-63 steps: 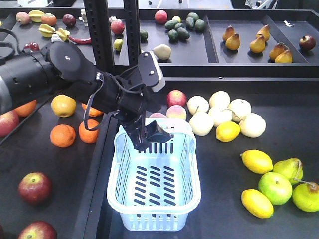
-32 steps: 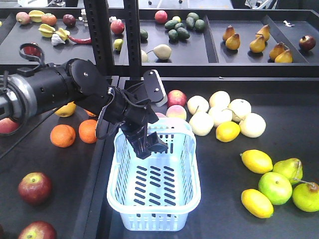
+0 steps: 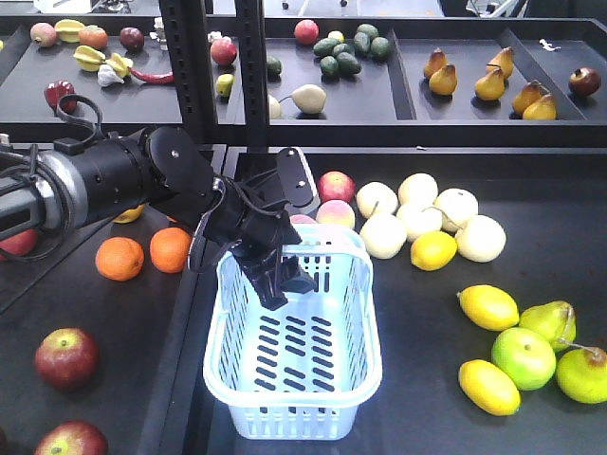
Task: Pick three apples into basket with both arms
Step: 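Reach the left gripper down to the light-blue basket handle, then close the left gripper on the handle and lift the basket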
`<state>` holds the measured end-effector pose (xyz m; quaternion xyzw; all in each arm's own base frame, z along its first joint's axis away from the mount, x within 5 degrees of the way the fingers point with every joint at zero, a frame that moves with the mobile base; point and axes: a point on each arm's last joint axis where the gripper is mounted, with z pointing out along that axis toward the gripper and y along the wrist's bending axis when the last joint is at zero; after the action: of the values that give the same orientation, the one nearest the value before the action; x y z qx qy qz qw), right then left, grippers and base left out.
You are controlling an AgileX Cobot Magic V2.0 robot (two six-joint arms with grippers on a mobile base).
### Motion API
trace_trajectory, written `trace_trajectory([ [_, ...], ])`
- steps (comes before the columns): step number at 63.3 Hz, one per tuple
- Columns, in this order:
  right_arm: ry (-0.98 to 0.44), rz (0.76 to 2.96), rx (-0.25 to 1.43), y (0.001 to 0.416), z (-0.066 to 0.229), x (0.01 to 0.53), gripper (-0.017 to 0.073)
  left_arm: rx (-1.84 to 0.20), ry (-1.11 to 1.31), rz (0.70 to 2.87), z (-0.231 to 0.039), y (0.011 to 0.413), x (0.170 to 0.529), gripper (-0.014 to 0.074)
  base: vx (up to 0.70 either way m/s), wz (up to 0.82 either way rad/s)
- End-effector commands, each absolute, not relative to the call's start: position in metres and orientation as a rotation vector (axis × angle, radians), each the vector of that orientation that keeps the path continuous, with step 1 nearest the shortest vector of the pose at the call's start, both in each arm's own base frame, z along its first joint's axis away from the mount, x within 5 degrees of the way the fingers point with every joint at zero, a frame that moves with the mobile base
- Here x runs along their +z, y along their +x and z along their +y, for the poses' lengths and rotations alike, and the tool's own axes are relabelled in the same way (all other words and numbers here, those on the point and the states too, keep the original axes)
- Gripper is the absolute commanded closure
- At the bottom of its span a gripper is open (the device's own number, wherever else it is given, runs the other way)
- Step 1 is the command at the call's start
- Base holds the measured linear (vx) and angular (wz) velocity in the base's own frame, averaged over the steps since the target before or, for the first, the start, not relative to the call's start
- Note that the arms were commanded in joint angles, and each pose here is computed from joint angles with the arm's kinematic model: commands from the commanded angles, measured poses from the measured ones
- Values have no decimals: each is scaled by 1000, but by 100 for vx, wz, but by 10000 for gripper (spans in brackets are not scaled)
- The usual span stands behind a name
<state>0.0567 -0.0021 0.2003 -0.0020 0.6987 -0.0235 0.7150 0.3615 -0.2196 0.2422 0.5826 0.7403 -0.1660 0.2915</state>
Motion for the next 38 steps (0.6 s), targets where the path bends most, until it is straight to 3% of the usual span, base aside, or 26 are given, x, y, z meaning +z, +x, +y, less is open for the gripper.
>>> trace_trajectory([
  [1, -24, 1481, -61, 56, -1, 203, 564, -427, 1467, 1891, -221, 358, 278, 274, 0, 0],
  [15, -24, 1481, -61, 56, -1, 203, 564, -434, 1462, 1867, -218, 351, 294, 601, 0, 0],
  [38, -24, 1481, -61, 56, -1, 203, 564, -494, 1321, 1841, -202, 313, 361, 601, 0, 0],
])
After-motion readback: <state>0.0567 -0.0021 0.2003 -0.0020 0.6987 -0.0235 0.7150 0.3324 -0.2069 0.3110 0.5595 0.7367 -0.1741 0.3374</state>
